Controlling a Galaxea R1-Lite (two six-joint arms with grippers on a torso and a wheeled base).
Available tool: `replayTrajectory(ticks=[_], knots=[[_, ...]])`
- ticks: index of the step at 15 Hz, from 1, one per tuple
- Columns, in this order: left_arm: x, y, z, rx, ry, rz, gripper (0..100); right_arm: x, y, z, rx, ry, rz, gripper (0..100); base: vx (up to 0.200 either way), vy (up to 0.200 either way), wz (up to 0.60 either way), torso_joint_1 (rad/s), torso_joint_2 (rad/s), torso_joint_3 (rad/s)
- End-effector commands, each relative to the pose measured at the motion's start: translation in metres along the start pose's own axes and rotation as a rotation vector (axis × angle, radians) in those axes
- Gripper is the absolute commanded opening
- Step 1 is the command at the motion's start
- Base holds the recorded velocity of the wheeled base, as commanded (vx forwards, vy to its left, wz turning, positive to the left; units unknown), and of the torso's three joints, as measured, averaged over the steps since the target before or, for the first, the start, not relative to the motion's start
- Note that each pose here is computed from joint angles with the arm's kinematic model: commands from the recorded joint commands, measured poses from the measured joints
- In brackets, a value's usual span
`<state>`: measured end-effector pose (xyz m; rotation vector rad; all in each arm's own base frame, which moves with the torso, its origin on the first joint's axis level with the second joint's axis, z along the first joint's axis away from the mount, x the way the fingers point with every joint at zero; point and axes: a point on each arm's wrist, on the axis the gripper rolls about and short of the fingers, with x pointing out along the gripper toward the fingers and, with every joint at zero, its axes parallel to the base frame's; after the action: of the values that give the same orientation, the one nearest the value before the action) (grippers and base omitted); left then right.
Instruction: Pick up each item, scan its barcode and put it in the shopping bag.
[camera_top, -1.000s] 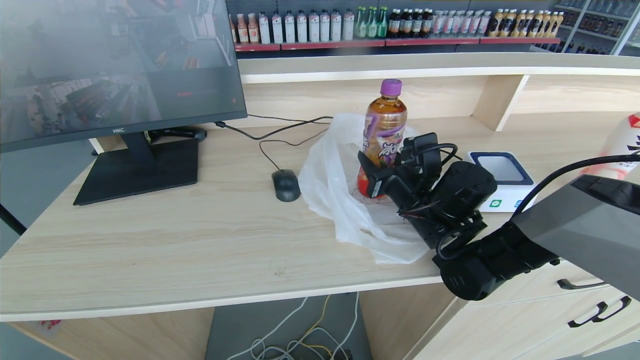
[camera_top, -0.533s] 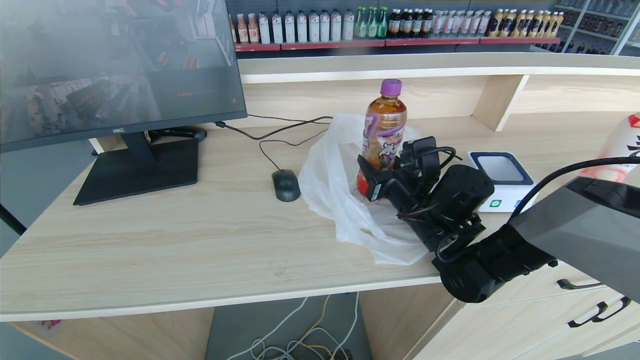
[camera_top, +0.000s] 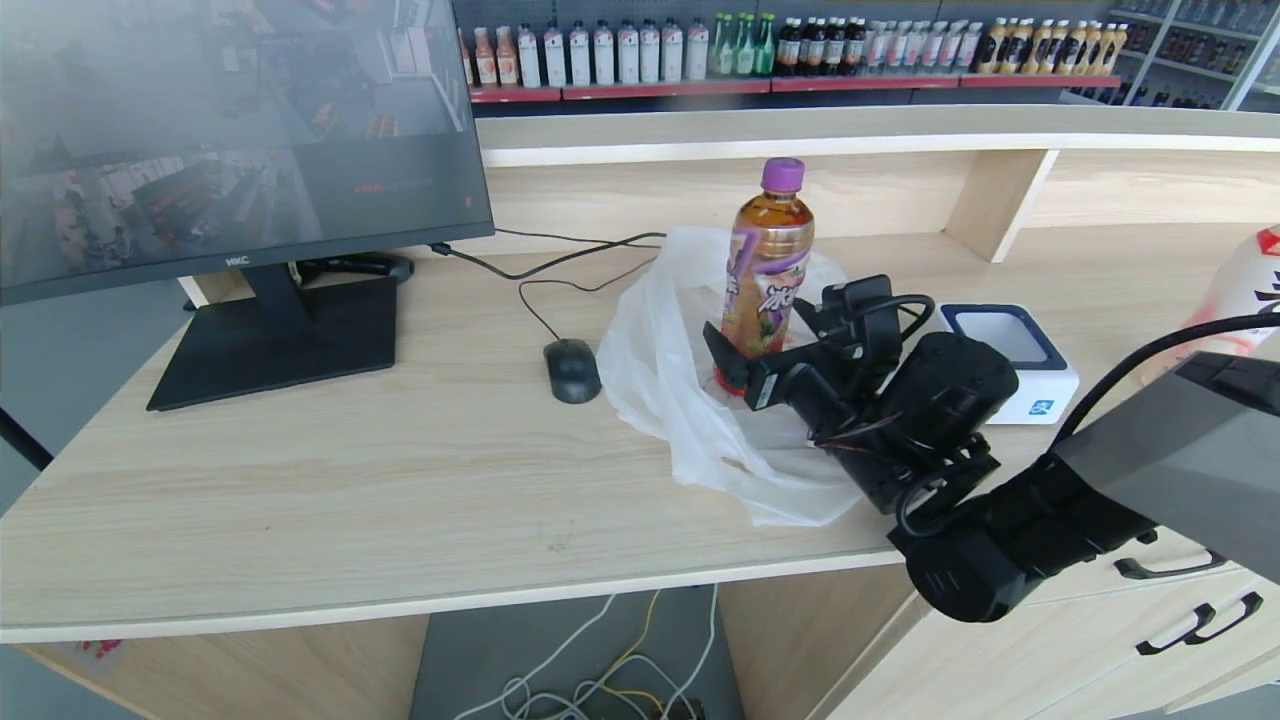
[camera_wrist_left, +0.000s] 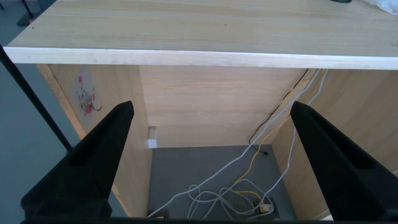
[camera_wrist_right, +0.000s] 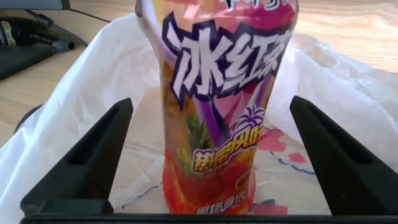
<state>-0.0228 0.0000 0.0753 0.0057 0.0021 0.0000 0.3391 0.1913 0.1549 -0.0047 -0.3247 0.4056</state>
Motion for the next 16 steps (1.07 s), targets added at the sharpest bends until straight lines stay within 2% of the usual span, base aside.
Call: replayTrajectory(ticks=[1, 5, 6, 7, 10, 12, 14, 15, 16], knots=[[0.0, 0.0, 0.0, 0.0, 0.001, 0.0, 100, -0.011, -0.004, 0.02, 0.003, -0.029, -0.006, 100, 0.0, 0.0, 0.0, 0.0, 0.0, 0.0], [0.0, 0.0, 0.0, 0.0, 0.001, 0.0, 100, -0.047, -0.01, 0.07, 0.019, -0.093, -0.007, 100, 0.0, 0.0, 0.0, 0.0, 0.0, 0.0], [0.0, 0.0, 0.0, -0.001, 0.001, 0.0, 100, -0.049, -0.01, 0.075, 0.019, -0.102, -0.007, 100, 0.0, 0.0, 0.0, 0.0, 0.0, 0.0], [0.0, 0.0, 0.0, 0.002, -0.001, 0.0, 100, -0.069, -0.009, 0.093, 0.024, -0.118, 0.006, 100, 0.0, 0.0, 0.0, 0.0, 0.0, 0.0], [0.0, 0.0, 0.0, 0.002, 0.001, 0.0, 100, -0.095, -0.012, 0.096, 0.025, -0.09, 0.014, 100, 0.0, 0.0, 0.0, 0.0, 0.0, 0.0], [0.0, 0.0, 0.0, 0.007, 0.001, 0.0, 100, -0.092, -0.013, 0.1, 0.026, -0.109, 0.01, 100, 0.0, 0.0, 0.0, 0.0, 0.0, 0.0], [0.0, 0.0, 0.0, 0.014, -0.001, 0.0, 100, -0.09, -0.013, 0.1, 0.028, -0.114, 0.01, 100, -0.2, 0.0, 0.0, 0.0, -0.01, 0.005], [0.0, 0.0, 0.0, 0.019, 0.001, 0.0, 100, -0.09, -0.012, 0.098, 0.028, -0.109, 0.01, 100, 0.0, 0.0, 0.0, 0.0, 0.0, 0.0], [0.0, 0.0, 0.0, 0.031, 0.001, -0.002, 100, -0.09, -0.012, 0.098, 0.026, -0.109, 0.009, 100, 0.0, 0.0, 0.0, 0.0, 0.0, 0.0]])
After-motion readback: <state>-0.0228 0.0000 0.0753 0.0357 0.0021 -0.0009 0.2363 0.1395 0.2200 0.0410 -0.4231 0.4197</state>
